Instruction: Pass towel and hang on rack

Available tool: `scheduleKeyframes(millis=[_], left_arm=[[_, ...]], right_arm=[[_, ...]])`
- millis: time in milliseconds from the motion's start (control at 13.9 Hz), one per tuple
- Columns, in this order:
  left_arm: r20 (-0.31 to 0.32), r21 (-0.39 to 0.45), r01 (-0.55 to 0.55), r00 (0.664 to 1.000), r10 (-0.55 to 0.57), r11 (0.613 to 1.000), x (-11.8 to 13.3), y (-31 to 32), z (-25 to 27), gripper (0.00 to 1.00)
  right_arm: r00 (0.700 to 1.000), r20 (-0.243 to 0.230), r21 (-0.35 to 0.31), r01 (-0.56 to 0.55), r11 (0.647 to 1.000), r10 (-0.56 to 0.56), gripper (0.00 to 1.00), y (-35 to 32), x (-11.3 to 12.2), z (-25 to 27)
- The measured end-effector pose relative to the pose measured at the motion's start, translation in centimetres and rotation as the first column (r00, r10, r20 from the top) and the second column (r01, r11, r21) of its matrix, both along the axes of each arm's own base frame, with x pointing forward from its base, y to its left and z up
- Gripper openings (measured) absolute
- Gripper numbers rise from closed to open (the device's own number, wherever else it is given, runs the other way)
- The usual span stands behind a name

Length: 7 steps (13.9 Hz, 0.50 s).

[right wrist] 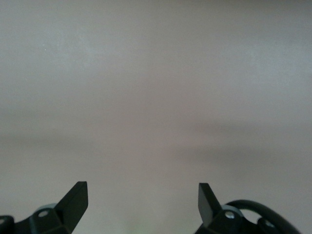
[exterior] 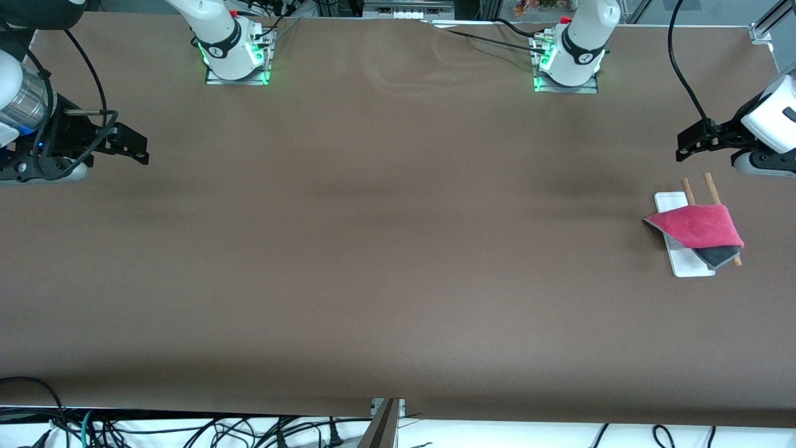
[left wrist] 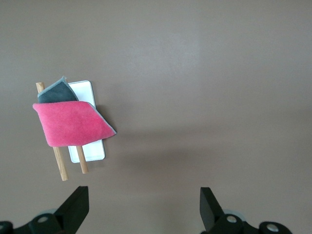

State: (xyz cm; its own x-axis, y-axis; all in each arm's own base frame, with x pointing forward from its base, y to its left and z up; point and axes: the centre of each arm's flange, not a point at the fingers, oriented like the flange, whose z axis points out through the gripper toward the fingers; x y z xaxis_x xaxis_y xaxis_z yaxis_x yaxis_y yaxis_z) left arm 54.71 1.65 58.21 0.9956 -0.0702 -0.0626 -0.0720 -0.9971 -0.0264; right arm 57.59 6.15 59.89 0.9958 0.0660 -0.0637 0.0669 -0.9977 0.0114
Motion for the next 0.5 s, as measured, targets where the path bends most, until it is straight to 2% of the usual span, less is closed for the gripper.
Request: scheduleKeyframes(millis=[502], left_arm=[[-0.004,0.001,-0.002,1.0,0.002,1.0,0.17,-0.24,-0.26,1.0]], right_arm=[[1.0,0.0,0.0,-0.001,1.0,0.001,1.0,0.06,-0.01,0.0]])
